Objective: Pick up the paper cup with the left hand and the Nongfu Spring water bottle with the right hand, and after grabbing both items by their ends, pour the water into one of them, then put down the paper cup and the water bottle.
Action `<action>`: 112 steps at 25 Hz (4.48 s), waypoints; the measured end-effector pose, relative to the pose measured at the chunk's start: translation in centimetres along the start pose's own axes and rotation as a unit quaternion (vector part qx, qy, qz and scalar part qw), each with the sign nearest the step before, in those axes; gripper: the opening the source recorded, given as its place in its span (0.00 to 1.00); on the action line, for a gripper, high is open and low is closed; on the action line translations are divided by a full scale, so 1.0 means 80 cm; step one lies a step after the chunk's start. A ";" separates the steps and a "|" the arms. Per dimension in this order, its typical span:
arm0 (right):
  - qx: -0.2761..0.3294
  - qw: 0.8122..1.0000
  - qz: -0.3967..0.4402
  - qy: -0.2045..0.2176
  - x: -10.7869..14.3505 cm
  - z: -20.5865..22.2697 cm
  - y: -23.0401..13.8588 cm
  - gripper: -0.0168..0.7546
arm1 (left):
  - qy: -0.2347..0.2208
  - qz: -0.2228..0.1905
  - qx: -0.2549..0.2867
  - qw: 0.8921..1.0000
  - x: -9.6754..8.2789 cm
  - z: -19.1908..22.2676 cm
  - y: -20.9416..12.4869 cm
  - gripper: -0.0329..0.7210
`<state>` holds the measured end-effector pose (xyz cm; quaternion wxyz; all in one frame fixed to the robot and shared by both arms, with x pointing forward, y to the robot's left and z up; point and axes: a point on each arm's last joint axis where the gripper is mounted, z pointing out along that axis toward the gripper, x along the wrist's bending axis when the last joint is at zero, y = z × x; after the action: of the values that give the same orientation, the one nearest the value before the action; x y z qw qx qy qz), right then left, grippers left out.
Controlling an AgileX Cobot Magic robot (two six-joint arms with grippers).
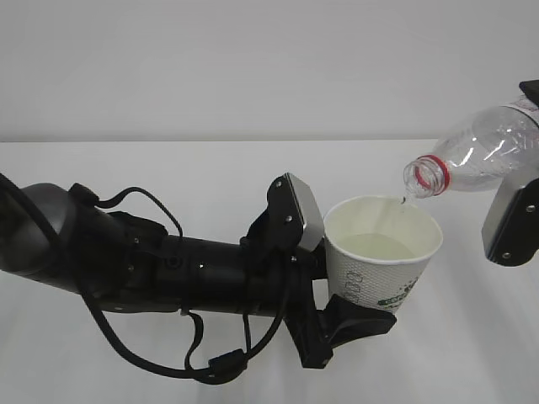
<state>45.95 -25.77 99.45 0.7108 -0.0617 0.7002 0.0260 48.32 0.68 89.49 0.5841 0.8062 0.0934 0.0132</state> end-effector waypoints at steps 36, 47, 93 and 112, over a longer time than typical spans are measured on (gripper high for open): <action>0.000 1.000 -0.003 -0.002 0.000 0.000 0.000 0.66 | 0.000 0.000 0.001 1.000 0.000 0.000 0.000 0.72; 0.000 1.000 -0.003 -0.002 0.000 0.000 0.000 0.66 | 0.000 0.000 0.001 1.000 0.000 0.000 0.000 0.72; -0.003 0.997 0.076 -0.003 -0.001 0.000 0.001 0.66 | -0.002 0.000 -0.003 1.000 0.000 0.000 0.001 0.72; -0.004 0.968 0.249 -0.002 -0.001 0.000 0.001 0.66 | 0.000 0.000 0.000 1.000 0.000 0.000 0.000 0.72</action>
<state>45.94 -25.71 99.51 0.6833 0.1124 0.6916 0.2052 48.32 0.68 89.49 0.5840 0.8063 0.0931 0.0131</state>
